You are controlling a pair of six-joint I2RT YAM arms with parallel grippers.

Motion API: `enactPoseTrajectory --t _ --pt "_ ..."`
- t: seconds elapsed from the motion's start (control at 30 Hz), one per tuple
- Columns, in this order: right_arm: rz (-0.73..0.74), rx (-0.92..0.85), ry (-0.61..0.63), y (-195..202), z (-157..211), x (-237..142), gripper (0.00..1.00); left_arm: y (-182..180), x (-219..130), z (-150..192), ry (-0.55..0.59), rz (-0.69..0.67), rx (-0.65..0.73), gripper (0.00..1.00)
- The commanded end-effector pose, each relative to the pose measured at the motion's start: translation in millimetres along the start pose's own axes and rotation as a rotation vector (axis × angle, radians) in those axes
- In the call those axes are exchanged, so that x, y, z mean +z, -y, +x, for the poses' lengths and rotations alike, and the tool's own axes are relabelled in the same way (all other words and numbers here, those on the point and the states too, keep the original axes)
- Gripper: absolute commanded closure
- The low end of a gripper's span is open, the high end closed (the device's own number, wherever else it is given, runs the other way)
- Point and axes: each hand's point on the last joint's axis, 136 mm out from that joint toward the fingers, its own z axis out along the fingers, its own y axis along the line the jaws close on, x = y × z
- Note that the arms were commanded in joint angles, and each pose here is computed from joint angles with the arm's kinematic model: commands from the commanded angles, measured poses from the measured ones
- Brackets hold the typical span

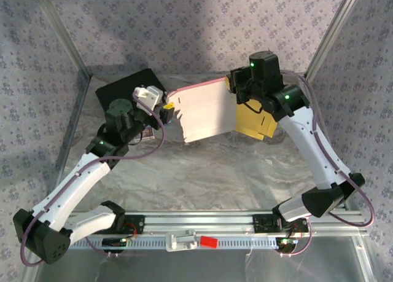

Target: Fold the paper box

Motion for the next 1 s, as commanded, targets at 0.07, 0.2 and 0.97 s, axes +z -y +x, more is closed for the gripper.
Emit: enactPoseTrajectory --t 0.07,0.2,0.97 --pt "0.029 0.019 0.009 5.1 3.9 -23.3 1.0 10.9 12.6 -4.4 0.007 0.028 0.057 0.4" --pt "0.051 0.026 0.028 14.0 1.3 -32.3 1.0 11.8 16.3 -5.4 0.006 0.03 0.037 0.69" --pt "0.244 0.084 0.034 75.3 8.6 11.7 1.0 54.7 -15.4 55.4 -0.373 0.285 -0.34 1.0"
